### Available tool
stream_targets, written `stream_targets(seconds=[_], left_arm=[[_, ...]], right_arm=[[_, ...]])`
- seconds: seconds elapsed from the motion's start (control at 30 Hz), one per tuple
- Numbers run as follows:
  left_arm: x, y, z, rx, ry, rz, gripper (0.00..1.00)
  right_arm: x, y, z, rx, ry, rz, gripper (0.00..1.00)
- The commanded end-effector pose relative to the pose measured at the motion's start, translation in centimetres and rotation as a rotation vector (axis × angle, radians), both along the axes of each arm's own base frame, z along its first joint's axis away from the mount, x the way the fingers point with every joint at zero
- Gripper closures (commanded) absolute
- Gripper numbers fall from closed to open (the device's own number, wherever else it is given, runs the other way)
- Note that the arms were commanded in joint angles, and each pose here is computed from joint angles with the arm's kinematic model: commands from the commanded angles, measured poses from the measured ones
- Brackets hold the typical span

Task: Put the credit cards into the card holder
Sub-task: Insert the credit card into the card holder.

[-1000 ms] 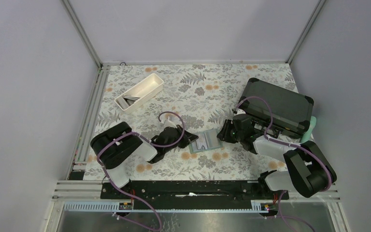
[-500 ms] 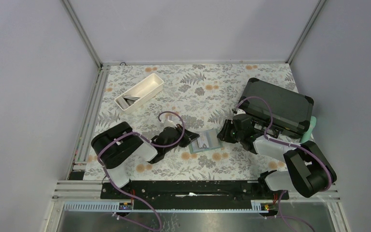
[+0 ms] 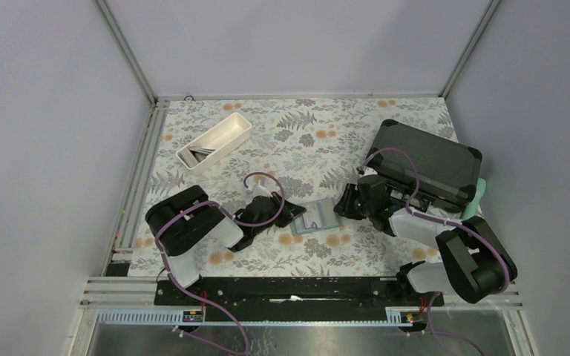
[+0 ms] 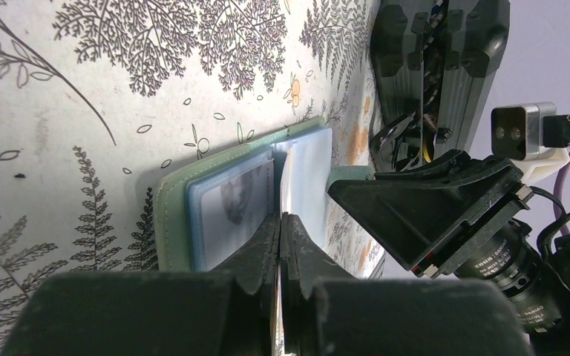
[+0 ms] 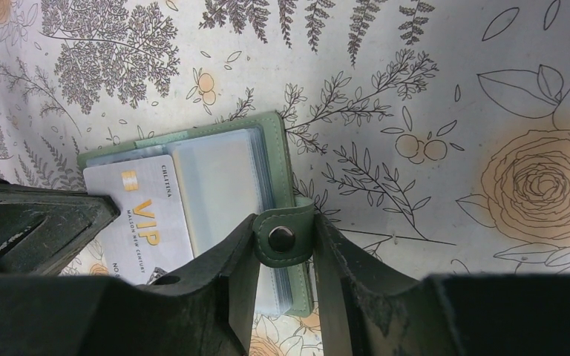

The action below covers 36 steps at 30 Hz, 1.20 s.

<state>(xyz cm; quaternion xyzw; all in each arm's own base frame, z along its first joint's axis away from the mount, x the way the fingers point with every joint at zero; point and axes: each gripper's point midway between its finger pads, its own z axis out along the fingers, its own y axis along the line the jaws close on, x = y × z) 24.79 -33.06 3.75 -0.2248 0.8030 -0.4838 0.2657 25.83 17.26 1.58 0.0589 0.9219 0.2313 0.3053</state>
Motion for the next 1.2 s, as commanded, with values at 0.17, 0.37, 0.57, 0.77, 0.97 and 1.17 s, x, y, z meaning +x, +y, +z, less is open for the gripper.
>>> stream_targets(seconds=[0.17,0.37,0.57,0.77,0.97,1.17], left_arm=[[0.9,-0.6,1.4,-0.051,-0.052,0.029,1.00],[1.0,-0.6,1.0,-0.045,-0.048,0.029,1.00],[0.8,-0.6,0.3,-0.040,-0.037,0.022,1.00],[0.7,-0.8,0.1,-0.039,-0.041,0.015,1.00],[0.7,-1.1,-0.1,-0.038,-0.049,0.004,1.00],[0.8,-1.2,-0.2,0.001,-0.081,-0.020,1.00]], right_arm=[[-0.2,-0.8,-0.2,-0.039,0.016,-0.016,0.62],[-0.1,-0.8,-0.1,-0.038,0.012,-0.016,0.62],[-0.2,-0.8,-0.1,-0.037,0.013,-0.018,0.62],[-0.3,-0.9,-0.1,-0.037,0.015,-0.018,0.62],[-0.2,-0.8,-0.1,-0.036,0.015,-0.017,0.62],[-0.3,-0.8,0.0,-0.034,0.015,-0.017,0.62]])
